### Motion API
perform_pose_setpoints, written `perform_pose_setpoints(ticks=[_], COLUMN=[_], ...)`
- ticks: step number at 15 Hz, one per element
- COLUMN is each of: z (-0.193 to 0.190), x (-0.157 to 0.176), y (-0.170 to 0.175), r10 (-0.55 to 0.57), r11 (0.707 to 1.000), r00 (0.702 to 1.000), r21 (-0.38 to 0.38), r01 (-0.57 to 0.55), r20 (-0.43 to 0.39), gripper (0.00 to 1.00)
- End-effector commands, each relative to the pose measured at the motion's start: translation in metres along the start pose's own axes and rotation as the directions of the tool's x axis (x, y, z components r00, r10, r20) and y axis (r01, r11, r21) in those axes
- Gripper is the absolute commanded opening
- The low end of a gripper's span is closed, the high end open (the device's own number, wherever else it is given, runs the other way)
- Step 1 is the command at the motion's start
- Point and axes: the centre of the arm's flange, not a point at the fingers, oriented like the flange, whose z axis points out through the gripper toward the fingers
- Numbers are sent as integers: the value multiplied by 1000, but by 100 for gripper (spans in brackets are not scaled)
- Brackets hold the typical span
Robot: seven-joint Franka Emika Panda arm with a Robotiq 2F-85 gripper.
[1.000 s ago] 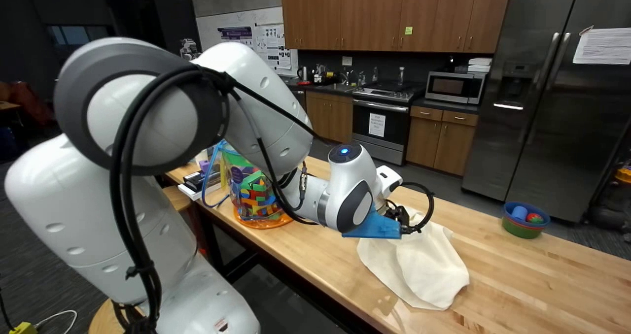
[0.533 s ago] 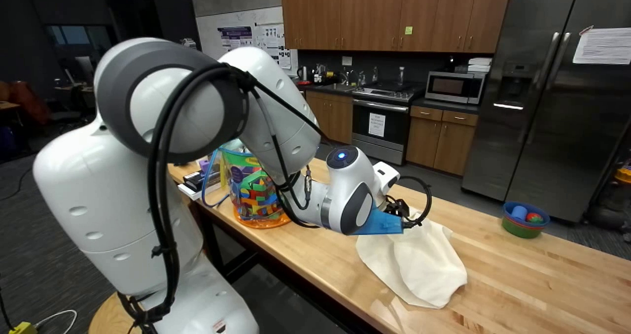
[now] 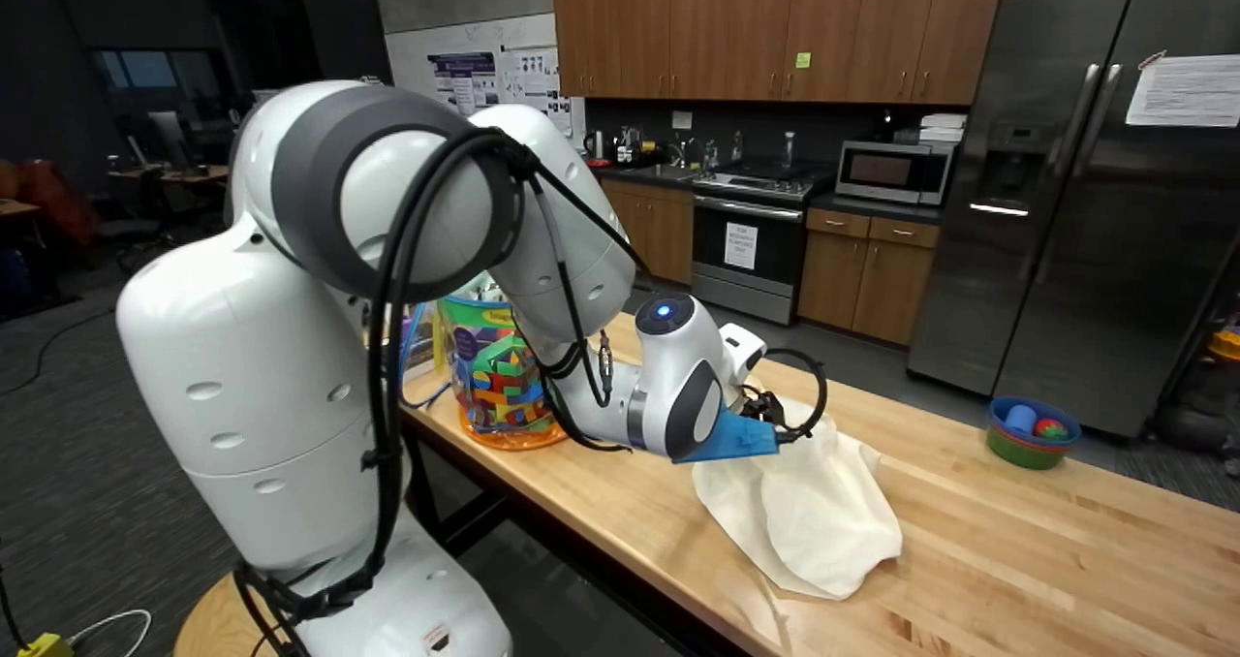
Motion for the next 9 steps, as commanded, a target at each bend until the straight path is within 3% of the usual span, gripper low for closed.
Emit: perform_pose_setpoints(ticks=[1,5,9], z=[12,16,3], x=[1,0,6], y=[5,11,44], r10=[-44,-75,-101], r11=[999,997,995], r00=[999,996,993], r21=[13,6,4], r01=[43,75,101], r20=[18,49,57], gripper=[74,44,12])
